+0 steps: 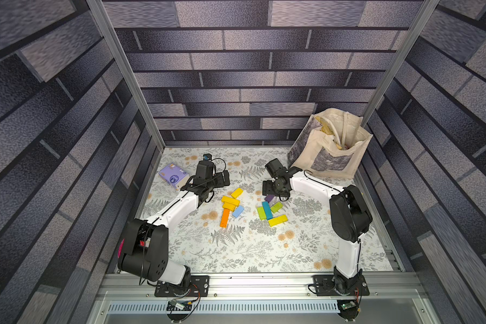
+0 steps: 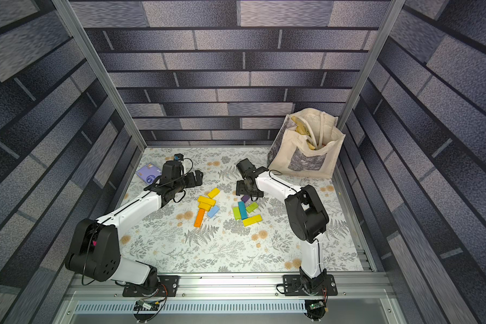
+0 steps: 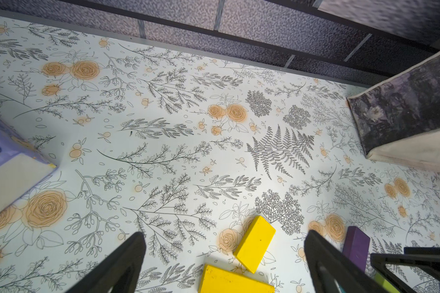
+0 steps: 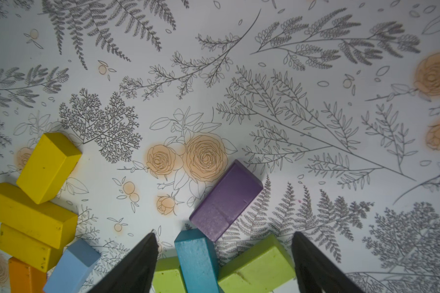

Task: Assemble the letter p with building blocks
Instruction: Pick up the building block from the center of the board.

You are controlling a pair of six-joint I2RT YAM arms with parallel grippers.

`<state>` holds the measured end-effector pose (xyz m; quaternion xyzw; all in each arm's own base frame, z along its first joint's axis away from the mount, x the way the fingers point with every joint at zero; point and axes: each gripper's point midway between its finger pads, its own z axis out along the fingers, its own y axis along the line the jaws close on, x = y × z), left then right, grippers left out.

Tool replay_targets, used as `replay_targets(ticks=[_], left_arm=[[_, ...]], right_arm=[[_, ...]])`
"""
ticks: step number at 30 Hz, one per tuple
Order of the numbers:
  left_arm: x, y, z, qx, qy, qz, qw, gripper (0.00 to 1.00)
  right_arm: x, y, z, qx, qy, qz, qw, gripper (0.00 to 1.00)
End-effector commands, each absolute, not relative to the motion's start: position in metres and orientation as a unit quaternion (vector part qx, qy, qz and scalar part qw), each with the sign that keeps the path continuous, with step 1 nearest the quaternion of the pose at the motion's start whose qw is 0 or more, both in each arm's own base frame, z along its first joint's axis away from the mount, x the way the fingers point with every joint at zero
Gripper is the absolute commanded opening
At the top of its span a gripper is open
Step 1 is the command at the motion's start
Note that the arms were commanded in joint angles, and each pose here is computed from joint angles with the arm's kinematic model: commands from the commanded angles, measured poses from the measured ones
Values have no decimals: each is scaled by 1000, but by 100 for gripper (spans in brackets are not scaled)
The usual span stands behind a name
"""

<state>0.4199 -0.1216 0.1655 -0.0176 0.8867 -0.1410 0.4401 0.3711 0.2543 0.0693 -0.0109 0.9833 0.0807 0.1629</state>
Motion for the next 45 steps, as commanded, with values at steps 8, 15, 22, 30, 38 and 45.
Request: replay_targets(ticks=[8, 15, 22, 30, 38, 45], left_arm=[[419, -126, 168, -11, 884, -152, 441, 100], [417, -127, 164, -14, 885, -156, 438, 100], [413, -124, 161, -12, 888, -147, 436, 100], [412, -123, 159, -14, 889, -144, 435, 100], [415, -125, 153, -13, 892, -146, 428, 100], [415, -124, 152, -8, 893, -140, 427, 100]], right_arm=[[327, 248, 44, -96, 987, 21, 126, 65], [326, 258, 40, -112, 984, 34, 137, 62], [327, 271, 34, -126, 983, 42, 128, 62], [327, 278, 41, -129, 982, 52, 131, 61], [324, 280, 24, -123, 985, 50, 114, 61], [321, 271, 9, -131, 986, 7, 104, 59]])
